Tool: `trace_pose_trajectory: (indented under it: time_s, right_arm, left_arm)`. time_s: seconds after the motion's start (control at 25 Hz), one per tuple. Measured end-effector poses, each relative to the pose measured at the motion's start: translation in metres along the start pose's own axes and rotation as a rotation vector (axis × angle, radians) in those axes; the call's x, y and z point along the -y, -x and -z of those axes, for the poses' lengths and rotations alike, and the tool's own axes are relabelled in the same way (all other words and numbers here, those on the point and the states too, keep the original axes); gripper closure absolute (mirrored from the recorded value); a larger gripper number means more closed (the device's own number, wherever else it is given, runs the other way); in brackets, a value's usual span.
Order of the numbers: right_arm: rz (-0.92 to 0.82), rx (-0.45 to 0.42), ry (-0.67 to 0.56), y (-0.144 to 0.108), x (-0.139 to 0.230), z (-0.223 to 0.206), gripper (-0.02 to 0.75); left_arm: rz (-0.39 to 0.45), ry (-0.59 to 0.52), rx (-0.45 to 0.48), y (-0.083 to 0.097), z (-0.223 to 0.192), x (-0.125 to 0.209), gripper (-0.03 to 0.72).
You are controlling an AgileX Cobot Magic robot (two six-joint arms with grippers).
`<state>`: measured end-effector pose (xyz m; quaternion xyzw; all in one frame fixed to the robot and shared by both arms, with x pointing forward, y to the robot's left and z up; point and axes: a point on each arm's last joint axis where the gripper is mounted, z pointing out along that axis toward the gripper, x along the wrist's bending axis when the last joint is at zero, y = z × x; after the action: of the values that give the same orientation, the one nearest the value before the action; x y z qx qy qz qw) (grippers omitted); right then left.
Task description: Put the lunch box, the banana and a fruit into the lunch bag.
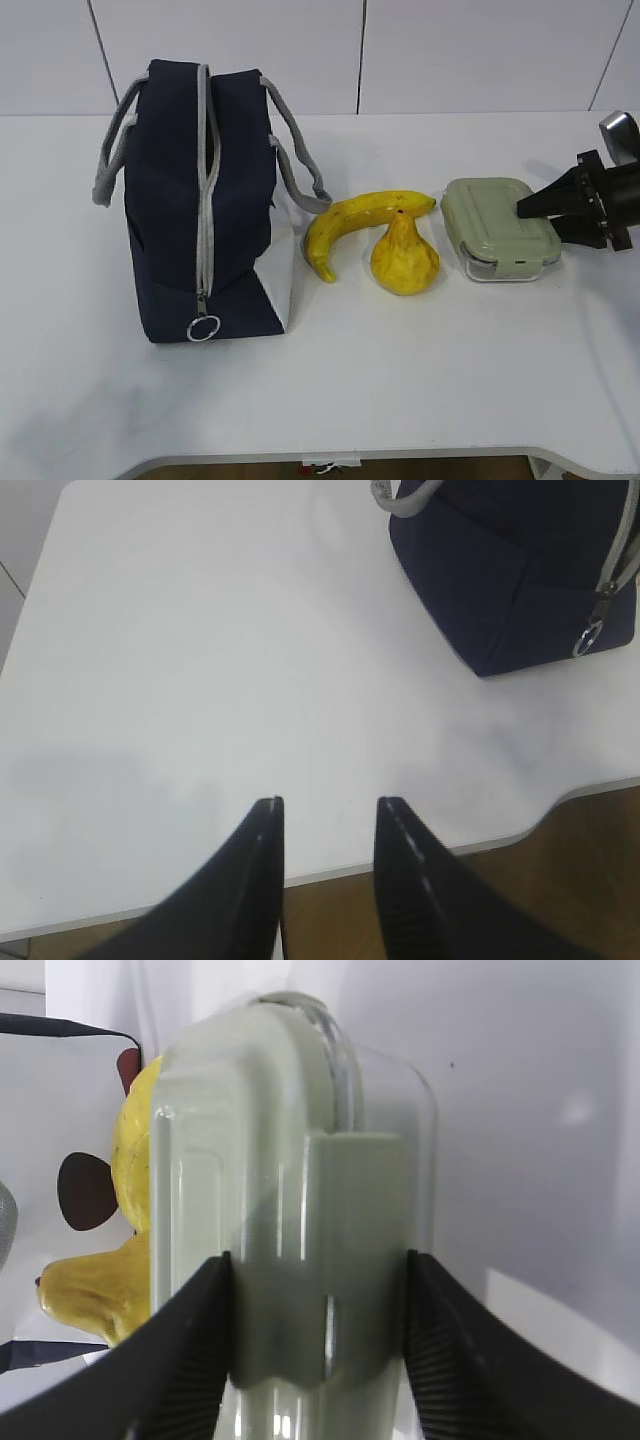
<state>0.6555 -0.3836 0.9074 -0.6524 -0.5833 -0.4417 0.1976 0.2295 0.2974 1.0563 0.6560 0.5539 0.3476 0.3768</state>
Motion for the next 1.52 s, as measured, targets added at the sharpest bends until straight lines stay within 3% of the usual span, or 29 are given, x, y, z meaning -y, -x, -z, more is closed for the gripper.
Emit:
trace_pose_trajectory:
  time_s: [1.04,1.28,1.52]
  right_arm:
    - [-0.090,0.006,0.003,-0.001,-0.003,0.001,0.365]
    - [-0.075,0.081,0.015,-0.017,-0.006,0.016,0.365]
    - [-0.059,0.092,0.066,-0.048,-0.011,0.036,0.365]
  left_arm:
    - [-0.001,0.000,-0.002,0.000,0.000,0.000,0.449]
    - [-0.002,0.000,-0.003,0.000,0.000,0.000,0.449]
    - [0.005,0.026,0.009,0.001,0.006,-0.008,0.449]
